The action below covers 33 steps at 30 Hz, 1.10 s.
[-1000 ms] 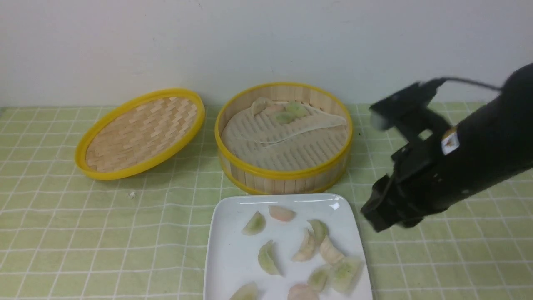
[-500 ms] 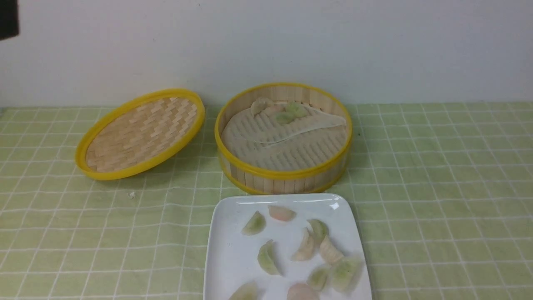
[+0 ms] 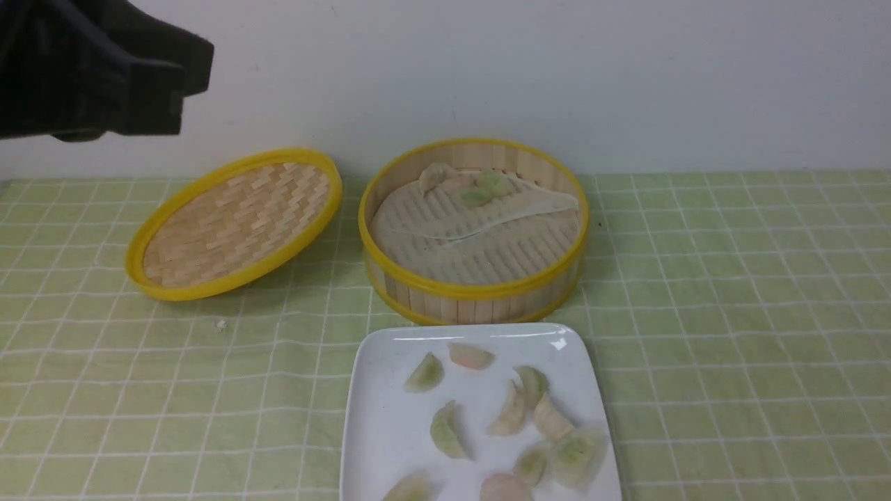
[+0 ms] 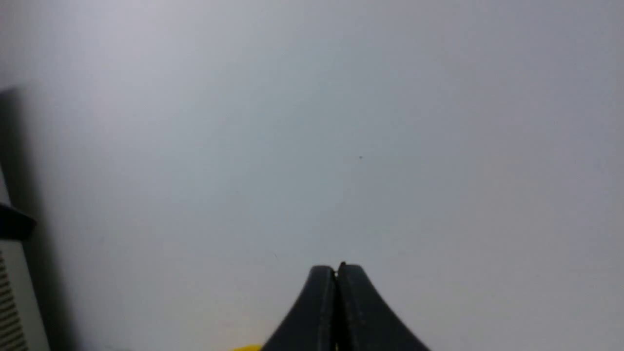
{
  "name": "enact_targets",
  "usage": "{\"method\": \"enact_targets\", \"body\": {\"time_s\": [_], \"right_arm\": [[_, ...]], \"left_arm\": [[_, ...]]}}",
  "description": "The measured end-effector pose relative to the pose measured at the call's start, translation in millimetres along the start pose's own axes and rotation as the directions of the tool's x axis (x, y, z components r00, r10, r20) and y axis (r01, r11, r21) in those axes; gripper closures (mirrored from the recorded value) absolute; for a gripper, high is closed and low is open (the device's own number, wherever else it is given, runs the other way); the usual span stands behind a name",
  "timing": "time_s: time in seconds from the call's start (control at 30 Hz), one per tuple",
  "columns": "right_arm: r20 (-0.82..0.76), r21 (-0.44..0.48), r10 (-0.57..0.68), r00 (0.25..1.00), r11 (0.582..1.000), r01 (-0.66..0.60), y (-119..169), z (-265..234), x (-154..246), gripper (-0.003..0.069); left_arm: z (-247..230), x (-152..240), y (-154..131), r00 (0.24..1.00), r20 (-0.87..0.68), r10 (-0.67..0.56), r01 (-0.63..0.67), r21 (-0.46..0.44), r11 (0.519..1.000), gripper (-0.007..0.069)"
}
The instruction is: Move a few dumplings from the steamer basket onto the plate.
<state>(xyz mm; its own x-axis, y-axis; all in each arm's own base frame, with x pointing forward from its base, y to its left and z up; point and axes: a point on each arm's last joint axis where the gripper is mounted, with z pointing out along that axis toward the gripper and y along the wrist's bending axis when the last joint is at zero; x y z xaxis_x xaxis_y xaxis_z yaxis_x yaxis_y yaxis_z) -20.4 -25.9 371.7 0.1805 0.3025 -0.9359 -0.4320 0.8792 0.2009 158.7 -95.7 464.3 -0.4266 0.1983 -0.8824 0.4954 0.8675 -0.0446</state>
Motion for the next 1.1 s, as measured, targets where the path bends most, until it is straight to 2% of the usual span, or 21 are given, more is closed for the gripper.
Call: {"method": "enact_targets", "body": {"time_s": [0.27, 0.57, 0.83, 1.1], "right_arm": [[0.004, -0.009, 0.031, 1.0, 0.999, -0.031, 0.8, -0.2, -0.4, 0.0673], [0.004, -0.009, 0.039, 0.999, 0.999, -0.039, 0.8, -0.2, -0.4, 0.0673], [0.004, -0.009, 0.042, 0.999, 0.999, -0.042, 0.8, -0.2, -0.4, 0.0673], [0.003, -0.009, 0.043, 0.999, 0.999, -0.043, 0.8, -0.2, -0.3, 0.0673]], "left_arm": [[-21.4, 5.6, 0.3, 1.0, 0.012, 0.023, -0.023, 0.0, 1.0, 0.0631], [-74.5, 46.7, 2.4, 0.972, 0.232, 0.025, -0.027, 0.006, 1.0, 0.0631], [-88.1, 73.0, 3.7, 0.957, 0.288, 0.024, -0.027, 0.007, 1.0, 0.0631], [-85.1, 76.7, 3.9, 0.961, 0.277, 0.024, -0.027, 0.007, 1.0, 0.0631]]}}
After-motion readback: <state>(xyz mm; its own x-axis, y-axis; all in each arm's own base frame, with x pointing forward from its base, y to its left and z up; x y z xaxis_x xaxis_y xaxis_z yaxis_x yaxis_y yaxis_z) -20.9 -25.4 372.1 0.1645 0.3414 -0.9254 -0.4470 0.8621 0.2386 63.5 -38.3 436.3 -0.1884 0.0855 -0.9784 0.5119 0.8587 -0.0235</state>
